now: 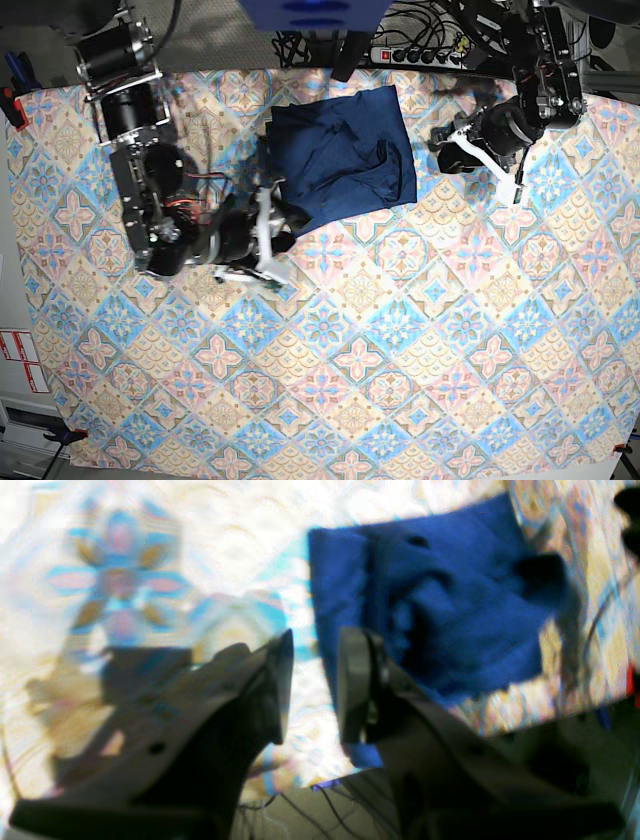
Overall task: Fold the T-shirt properly
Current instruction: 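Fold the end held by the right gripper over toward the left gripper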
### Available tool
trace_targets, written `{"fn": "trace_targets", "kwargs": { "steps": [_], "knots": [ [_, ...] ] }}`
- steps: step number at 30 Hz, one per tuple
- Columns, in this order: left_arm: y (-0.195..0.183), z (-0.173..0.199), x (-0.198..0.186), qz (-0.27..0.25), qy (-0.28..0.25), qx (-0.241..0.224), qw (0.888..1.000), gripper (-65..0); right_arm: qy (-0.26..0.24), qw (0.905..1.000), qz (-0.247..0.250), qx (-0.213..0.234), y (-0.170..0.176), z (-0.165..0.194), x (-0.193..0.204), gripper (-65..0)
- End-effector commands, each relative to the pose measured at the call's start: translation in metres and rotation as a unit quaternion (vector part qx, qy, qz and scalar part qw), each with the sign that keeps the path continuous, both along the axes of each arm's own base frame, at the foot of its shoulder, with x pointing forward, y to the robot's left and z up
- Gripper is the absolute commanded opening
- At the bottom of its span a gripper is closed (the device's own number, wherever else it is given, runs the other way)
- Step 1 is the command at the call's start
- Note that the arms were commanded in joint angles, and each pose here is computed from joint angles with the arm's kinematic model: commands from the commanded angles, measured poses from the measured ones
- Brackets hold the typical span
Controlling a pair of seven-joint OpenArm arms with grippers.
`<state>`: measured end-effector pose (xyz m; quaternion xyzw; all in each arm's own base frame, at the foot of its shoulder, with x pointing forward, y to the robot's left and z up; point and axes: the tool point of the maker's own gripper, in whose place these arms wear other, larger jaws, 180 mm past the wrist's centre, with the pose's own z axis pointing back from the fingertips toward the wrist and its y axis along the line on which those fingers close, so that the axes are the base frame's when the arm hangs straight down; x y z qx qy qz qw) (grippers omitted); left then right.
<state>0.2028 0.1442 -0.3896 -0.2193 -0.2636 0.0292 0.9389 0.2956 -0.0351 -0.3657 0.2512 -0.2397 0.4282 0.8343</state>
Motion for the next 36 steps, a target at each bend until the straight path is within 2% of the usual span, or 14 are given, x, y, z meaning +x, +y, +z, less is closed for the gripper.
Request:
{"fn": "trace_targets", "kwargs": {
  "steps": [1,4,10,14,17,24,26,30,32,36],
  "knots": [
    [-0.002,0.012,0.011,-0.009,-0.026,0.000,1.000,-50.9,-0.019,0.9996,-0.006,0.021,-0.001,0.014,0.008,-41.8],
    [-0.013,0.012,0.013,-0.028,-0.028,-0.003,0.999,-50.9,-0.010,0.9993,-0.033,0.016,-0.024,0.005,0.001,-43.0],
    [-0.015,0.012,0.013,-0.031,-0.028,-0.004,0.999,-50.9,0.019,0.9996,-0.017,0.015,-0.014,-0.012,-0.021,-55.9],
    [-0.015,0.011,0.011,-0.031,-0.025,-0.004,0.999,-50.9,-0.003,1.0000,0.008,-0.002,0.003,-0.014,-0.017,-56.3],
    [-0.013,0.011,0.010,-0.032,-0.023,-0.001,0.999,-50.9,-0.021,0.9984,0.029,-0.045,0.011,-0.027,-0.019,-56.3],
    [-0.009,0.014,0.011,-0.034,-0.028,0.006,0.999,-50.9,0.011,0.9932,0.091,-0.072,0.033,-0.055,-0.049,-56.3],
    [-0.009,0.018,0.013,-0.036,-0.035,0.008,0.999,-50.9,0.012,0.9909,0.117,-0.065,0.046,-0.052,-0.059,-56.3],
    [-0.008,0.018,0.014,-0.036,-0.036,0.011,0.999,-50.9,0.009,0.9863,0.165,-0.005,0.080,-0.026,-0.073,-56.3],
    [-0.008,0.018,0.015,-0.035,-0.037,0.011,0.999,-50.9,0.010,0.9853,0.170,0.016,0.086,-0.016,-0.075,-56.3],
    [-0.007,0.019,0.016,-0.034,-0.040,0.012,0.999,-50.9,0.012,0.9812,0.191,0.021,0.095,-0.012,-0.087,-54.2]
  ]
}}
